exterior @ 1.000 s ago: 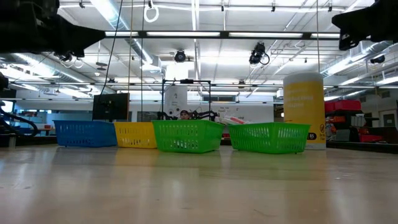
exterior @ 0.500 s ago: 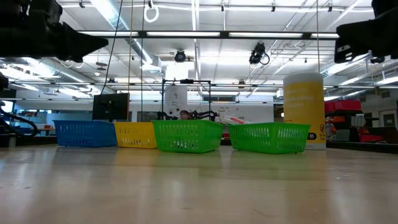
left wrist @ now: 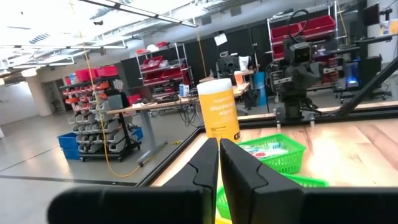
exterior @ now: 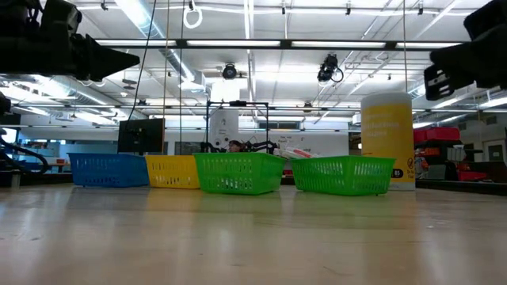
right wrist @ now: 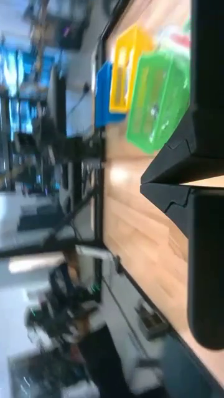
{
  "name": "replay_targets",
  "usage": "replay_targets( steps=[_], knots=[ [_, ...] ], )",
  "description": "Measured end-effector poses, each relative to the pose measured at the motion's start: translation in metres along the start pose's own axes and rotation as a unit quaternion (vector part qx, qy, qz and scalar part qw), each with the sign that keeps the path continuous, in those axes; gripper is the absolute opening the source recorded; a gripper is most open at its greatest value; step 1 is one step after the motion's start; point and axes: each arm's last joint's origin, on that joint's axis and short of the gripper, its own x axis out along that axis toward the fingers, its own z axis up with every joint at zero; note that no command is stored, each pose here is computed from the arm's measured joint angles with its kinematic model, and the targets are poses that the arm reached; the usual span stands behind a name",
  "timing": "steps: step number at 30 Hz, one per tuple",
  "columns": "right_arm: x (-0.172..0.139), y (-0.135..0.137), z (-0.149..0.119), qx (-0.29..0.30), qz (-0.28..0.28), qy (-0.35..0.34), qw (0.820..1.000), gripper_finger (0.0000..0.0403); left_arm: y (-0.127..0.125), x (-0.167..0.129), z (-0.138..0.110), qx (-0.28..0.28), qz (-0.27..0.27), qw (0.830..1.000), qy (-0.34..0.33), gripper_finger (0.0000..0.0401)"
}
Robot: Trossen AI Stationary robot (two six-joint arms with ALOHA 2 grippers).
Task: Pick & Place Travel size toiletries
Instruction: Return to Home Position
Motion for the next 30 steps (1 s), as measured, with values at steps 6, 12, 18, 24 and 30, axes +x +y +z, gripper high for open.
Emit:
replay_targets(
  steps=[6,12,18,24,30],
  knots=[
    [-0.0002,-0.0034,0.0016,0.027,-0.059,-0.011,0.998,0.0015,-0.0001,0.0000,0.0000,0.000,-0.001,1.000,0.000,0.0022],
    [-0.0002,-0.0034,0.0016,0.018,-0.060,-0.010,0.998,0.0015,-0.0001,0.0000,-0.0002,-0.001,-0.001,1.000,0.000,0.0022],
    [-0.0002,-0.0035,0.0016,0.009,-0.060,-0.010,0.998,0.0015,-0.0001,0.0000,-0.0001,-0.001,-0.001,1.000,0.000,0.0022],
    [-0.0002,-0.0035,0.0016,0.009,-0.060,-0.010,0.998,0.0015,-0.0001,0.0000,-0.0002,-0.001,-0.001,1.000,0.000,0.0022],
    [-0.0002,-0.0035,0.0016,0.008,-0.060,-0.010,0.998,0.0015,-0.0001,0.0000,-0.0003,-0.001,-0.001,1.000,0.000,0.0024]
  ],
)
